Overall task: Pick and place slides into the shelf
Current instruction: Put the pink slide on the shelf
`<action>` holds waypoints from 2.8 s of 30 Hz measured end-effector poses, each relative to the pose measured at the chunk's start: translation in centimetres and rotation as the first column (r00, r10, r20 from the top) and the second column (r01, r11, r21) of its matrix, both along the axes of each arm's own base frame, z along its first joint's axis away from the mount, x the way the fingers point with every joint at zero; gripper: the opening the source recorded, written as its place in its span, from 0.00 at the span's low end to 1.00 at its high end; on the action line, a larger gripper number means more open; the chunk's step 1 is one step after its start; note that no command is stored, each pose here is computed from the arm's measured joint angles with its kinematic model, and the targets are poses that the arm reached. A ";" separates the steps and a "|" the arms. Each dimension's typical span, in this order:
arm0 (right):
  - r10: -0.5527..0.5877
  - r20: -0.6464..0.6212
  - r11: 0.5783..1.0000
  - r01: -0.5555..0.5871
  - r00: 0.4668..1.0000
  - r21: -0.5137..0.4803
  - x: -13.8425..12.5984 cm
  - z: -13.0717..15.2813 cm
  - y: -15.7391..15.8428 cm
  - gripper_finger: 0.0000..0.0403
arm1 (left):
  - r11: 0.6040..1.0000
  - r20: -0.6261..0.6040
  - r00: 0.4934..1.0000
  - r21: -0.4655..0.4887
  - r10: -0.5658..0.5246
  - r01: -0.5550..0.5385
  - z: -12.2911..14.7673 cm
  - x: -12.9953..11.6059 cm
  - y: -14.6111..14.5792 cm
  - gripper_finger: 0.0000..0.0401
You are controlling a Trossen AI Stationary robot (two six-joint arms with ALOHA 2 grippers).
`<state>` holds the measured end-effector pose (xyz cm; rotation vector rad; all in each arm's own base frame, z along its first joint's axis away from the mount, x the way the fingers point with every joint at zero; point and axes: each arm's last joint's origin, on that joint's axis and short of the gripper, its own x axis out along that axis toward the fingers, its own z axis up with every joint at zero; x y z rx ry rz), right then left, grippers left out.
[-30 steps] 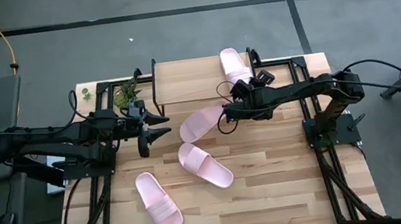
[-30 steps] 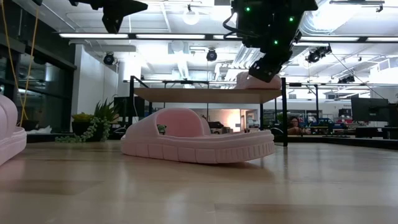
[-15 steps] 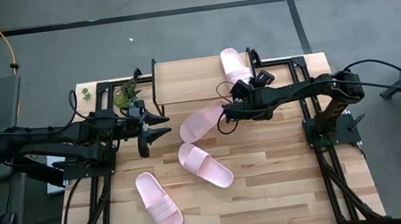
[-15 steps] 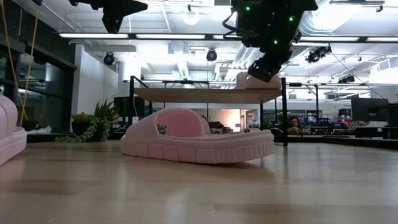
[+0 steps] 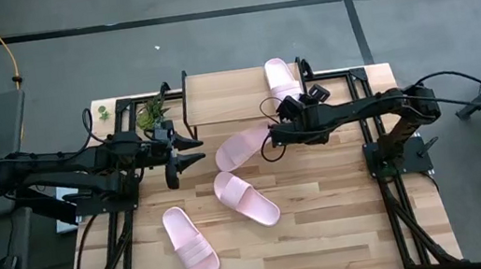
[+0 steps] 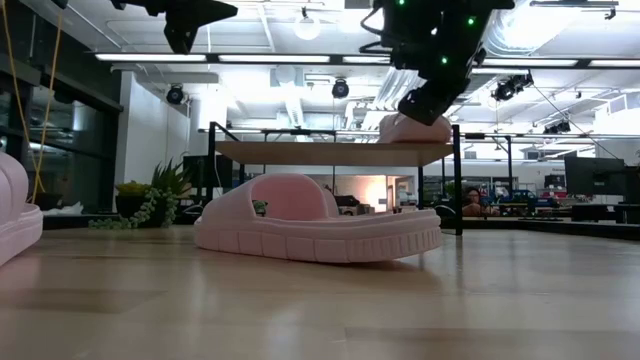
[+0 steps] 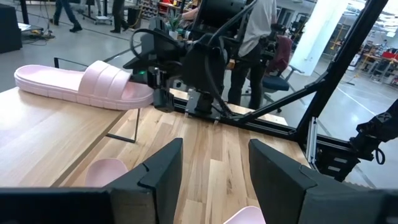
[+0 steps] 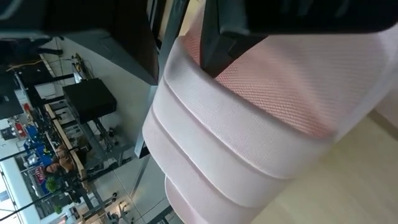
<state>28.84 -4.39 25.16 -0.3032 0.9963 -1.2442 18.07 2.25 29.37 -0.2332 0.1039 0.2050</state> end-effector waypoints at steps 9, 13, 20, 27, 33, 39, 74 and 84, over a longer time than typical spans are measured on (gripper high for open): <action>0.008 0.037 1.000 -0.008 0.999 0.000 -0.3 0.7 0.3 0.26 | 1.000 -0.005 1.000 0.001 0.014 -0.014 0.0 0.0 0.0 0.41; 0.008 0.038 1.000 -0.008 0.999 0.004 -0.3 0.7 0.3 0.26 | 1.000 -0.004 1.000 0.001 0.013 -0.013 0.0 0.0 0.0 0.41; 0.017 0.028 0.996 -0.019 0.999 0.082 -0.3 0.5 0.3 0.26 | 1.000 -0.004 1.000 0.001 0.014 -0.014 0.0 0.0 0.0 0.41; 0.017 0.029 0.996 -0.020 0.999 0.084 -0.3 0.5 0.3 0.26 | 1.000 -0.004 1.000 0.001 0.013 -0.013 0.0 0.0 0.0 0.41; 0.015 0.030 0.997 -0.018 0.999 0.072 -0.3 0.5 0.2 0.26 | 1.000 -0.004 1.000 0.001 0.013 -0.013 0.0 0.0 0.0 0.41; 0.016 0.033 0.997 -0.018 0.999 0.072 -0.3 0.5 0.2 0.26 | 1.000 -0.004 1.000 0.001 0.014 -0.014 0.0 0.0 0.0 0.41; 0.223 0.186 0.950 -0.256 0.957 0.180 0.2 2.9 2.8 0.26 | 1.000 -0.005 1.000 0.002 0.017 -0.017 0.0 0.0 0.0 0.41; 0.397 0.222 0.872 -0.441 0.891 0.211 1.3 3.2 5.2 0.26 | 1.000 -0.010 1.000 0.019 0.015 -0.015 -0.1 0.0 0.0 0.41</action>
